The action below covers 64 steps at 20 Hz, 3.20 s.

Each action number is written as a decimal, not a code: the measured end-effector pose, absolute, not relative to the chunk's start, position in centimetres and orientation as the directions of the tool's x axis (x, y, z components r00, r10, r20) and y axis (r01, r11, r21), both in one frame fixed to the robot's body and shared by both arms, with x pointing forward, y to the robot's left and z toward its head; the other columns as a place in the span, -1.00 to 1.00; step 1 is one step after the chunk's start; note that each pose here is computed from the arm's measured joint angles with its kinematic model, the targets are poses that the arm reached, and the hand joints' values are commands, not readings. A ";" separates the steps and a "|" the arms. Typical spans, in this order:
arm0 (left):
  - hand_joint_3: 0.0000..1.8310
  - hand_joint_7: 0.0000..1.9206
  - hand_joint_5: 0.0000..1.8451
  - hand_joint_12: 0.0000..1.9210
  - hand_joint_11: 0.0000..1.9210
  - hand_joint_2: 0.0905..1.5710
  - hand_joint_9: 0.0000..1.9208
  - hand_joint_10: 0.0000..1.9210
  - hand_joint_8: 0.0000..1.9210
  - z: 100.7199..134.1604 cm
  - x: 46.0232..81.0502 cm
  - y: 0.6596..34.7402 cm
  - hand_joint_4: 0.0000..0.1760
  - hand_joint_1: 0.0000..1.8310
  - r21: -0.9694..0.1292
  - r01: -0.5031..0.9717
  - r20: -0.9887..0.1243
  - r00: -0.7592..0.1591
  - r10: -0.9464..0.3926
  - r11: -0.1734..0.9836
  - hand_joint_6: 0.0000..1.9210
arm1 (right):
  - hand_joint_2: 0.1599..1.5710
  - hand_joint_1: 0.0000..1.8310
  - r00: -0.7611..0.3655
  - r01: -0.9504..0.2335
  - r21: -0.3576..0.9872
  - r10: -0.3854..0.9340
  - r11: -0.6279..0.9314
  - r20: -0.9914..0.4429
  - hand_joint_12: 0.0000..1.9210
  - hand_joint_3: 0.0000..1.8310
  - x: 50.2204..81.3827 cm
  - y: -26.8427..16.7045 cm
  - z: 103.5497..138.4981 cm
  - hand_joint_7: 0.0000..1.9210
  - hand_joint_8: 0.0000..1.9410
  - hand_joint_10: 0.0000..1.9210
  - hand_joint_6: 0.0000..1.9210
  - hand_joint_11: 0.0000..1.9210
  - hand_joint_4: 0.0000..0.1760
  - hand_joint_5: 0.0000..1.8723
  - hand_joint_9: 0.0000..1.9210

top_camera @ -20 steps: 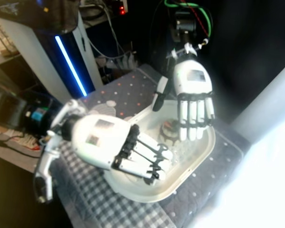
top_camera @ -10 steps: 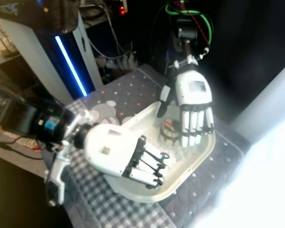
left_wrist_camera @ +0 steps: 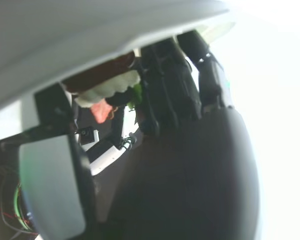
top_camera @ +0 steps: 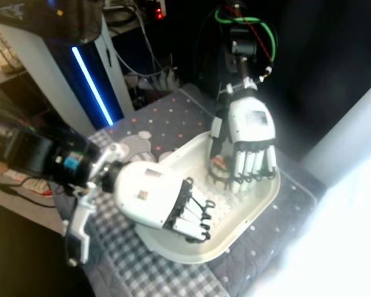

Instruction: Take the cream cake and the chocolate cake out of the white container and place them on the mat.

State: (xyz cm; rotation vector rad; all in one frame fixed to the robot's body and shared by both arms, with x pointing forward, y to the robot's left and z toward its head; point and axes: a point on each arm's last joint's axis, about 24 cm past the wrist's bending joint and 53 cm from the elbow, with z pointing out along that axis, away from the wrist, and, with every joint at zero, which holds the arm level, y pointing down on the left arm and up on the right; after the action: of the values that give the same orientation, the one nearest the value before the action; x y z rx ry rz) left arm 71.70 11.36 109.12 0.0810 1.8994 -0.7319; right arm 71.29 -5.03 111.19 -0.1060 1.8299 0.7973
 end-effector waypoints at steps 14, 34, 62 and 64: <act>-1.00 -0.13 -0.25 0.58 -0.37 0.50 -0.19 0.50 0.27 112.7 68.9 11.3 -1.00 0.47 -0.505 0.429 -0.853 -0.379 -0.358 0.749 0.35 | 0.43 0.31 -0.208 -0.519 0.396 0.337 0.758 -0.918 0.82 -1.00 67.8 -8.3 118.7 -0.10 0.20 0.17 0.23 -0.48 -1.00 -0.04 -0.23; -1.00 -0.13 -0.28 0.68 -0.40 0.56 -0.19 0.17 0.39 113.5 53.0 10.4 -1.00 0.26 -0.597 0.525 -0.800 -0.446 -0.402 0.606 0.43 | 0.29 0.40 -0.317 -0.654 0.411 0.262 0.635 -0.911 0.74 -1.00 50.8 -5.9 115.3 0.23 -0.12 0.27 -0.07 -0.23 -1.00 0.04 -0.04; -0.99 -0.23 -0.27 0.93 -0.14 0.60 -0.14 0.83 0.72 112.9 52.4 13.9 0.19 0.00 -0.773 0.368 -0.635 -0.470 -0.614 0.517 0.50 | 0.72 -0.29 -0.508 -0.530 0.623 0.373 0.576 -0.777 0.87 -0.89 49.4 -7.2 112.6 0.24 0.60 0.73 0.61 0.11 0.20 0.32 0.22; -0.99 -0.15 -0.31 1.00 0.08 0.64 0.00 0.99 0.98 114.1 52.3 14.0 0.97 -0.10 -0.770 0.388 -0.638 -0.442 -0.630 0.507 0.61 | 0.59 -0.10 -0.498 -0.531 0.630 0.393 0.567 -0.773 0.99 -0.62 49.6 -7.3 113.1 0.44 0.93 0.97 0.94 0.38 0.97 0.48 0.43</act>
State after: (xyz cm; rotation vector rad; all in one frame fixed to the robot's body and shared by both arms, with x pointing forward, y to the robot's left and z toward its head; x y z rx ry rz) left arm 52.28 14.01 114.08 -0.2094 1.6646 -1.1708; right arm 49.62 -7.31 113.13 -0.1135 1.7692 1.1205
